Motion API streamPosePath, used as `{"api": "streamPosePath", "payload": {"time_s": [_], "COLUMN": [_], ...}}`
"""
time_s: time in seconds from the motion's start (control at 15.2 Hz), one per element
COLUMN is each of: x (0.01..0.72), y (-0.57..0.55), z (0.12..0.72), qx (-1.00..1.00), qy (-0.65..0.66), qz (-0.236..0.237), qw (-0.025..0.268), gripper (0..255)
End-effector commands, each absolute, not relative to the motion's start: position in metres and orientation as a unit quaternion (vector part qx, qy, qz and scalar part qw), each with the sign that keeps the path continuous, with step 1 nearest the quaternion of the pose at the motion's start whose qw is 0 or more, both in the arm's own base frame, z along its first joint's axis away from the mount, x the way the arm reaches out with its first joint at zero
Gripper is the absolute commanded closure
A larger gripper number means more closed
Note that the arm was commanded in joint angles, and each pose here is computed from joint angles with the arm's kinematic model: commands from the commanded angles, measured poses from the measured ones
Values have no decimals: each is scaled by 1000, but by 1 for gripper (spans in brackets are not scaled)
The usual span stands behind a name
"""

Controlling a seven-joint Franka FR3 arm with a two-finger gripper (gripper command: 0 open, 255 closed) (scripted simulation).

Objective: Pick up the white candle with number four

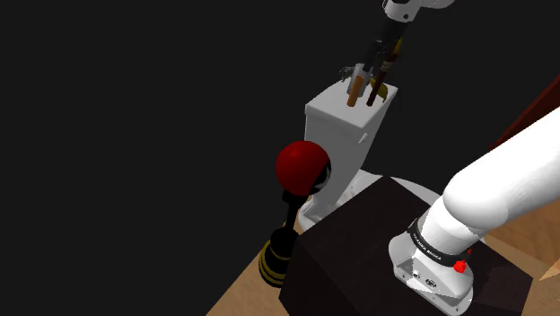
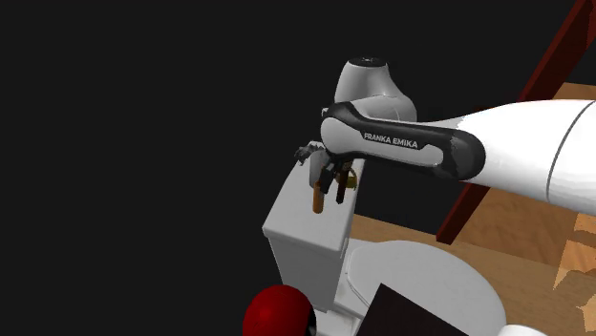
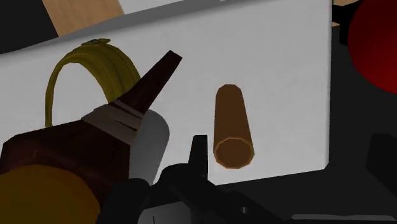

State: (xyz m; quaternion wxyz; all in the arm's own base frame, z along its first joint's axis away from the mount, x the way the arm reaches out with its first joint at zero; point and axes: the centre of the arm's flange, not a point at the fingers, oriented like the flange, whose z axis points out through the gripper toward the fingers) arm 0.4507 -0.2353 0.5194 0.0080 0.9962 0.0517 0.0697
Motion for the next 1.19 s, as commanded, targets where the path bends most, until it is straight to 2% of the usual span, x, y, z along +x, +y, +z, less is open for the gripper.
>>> {"api": "streamPosePath", "payload": {"time_s": [0.0,0.73,1.12], "x": [464,532,532], "y": [-256,-364,-364], "z": [513,491,459], "qx": [996,992,992], "qy": [56,74,74], "qz": [70,90,90], "qw": [14,48,48], "gripper": [0,0,0]}}
